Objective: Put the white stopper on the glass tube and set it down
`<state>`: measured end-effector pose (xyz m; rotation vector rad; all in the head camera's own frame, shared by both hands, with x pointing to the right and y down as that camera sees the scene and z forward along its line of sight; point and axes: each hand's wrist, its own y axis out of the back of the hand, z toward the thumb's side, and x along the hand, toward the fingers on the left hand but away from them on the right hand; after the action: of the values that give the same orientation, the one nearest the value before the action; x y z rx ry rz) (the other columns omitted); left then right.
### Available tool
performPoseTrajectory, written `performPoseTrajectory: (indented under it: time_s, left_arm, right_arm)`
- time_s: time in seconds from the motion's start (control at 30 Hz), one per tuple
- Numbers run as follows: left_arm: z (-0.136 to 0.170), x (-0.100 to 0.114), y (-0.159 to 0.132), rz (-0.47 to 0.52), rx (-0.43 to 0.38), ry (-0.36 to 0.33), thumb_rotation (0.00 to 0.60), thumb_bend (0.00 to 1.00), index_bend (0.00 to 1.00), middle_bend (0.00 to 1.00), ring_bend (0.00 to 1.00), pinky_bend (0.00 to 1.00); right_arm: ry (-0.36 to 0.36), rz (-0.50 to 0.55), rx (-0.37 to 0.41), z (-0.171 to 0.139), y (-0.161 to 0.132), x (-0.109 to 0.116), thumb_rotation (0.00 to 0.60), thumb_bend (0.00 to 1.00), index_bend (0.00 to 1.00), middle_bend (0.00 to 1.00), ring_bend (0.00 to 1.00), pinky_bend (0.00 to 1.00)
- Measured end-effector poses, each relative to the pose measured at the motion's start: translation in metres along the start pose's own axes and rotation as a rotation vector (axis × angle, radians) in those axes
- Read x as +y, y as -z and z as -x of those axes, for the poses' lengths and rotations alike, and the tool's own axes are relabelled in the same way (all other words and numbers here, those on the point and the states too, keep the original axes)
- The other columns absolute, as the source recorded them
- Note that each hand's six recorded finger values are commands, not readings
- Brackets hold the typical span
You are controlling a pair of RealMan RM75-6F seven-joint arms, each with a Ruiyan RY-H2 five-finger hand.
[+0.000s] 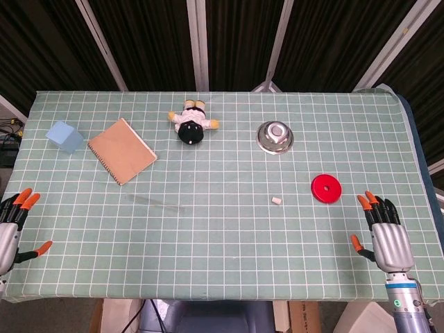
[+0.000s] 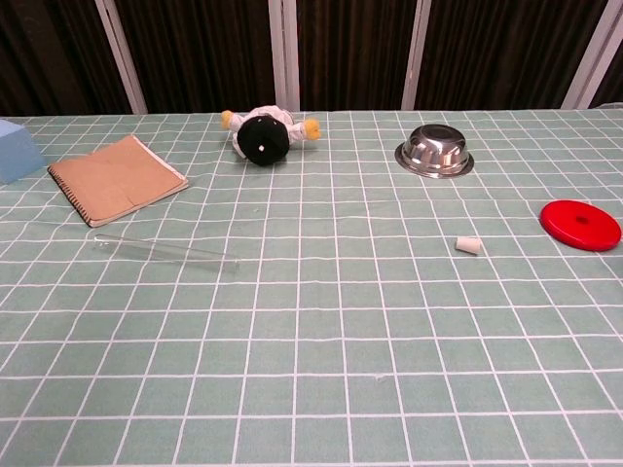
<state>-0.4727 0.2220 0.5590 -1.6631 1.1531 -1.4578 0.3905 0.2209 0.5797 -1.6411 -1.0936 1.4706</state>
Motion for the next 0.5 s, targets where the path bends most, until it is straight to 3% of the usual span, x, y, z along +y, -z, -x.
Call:
performPoseTrajectory:
  time_s: [0.3,0.5]
  left_arm:
    - [-0.018,-0.002,-0.016,-0.041,-0.039,0.02,0.6,0.12,0.09,0.02,0.0,0.0]
    - [-0.052,-0.008,-0.052,-0.105,-0.121,0.064,0.6,0.13,0.14,0.09,0.0,0.0]
  right_arm:
    - [-0.011,0.024,-0.013,0.0,0.0,-0.002,0.6,0.39,0.0,0.0,0.0,0.0]
    - [-0.013,0.037,-0.023,0.002,0.0,-0.002,0.6,0.39,0.0,0.0,0.0,0.0]
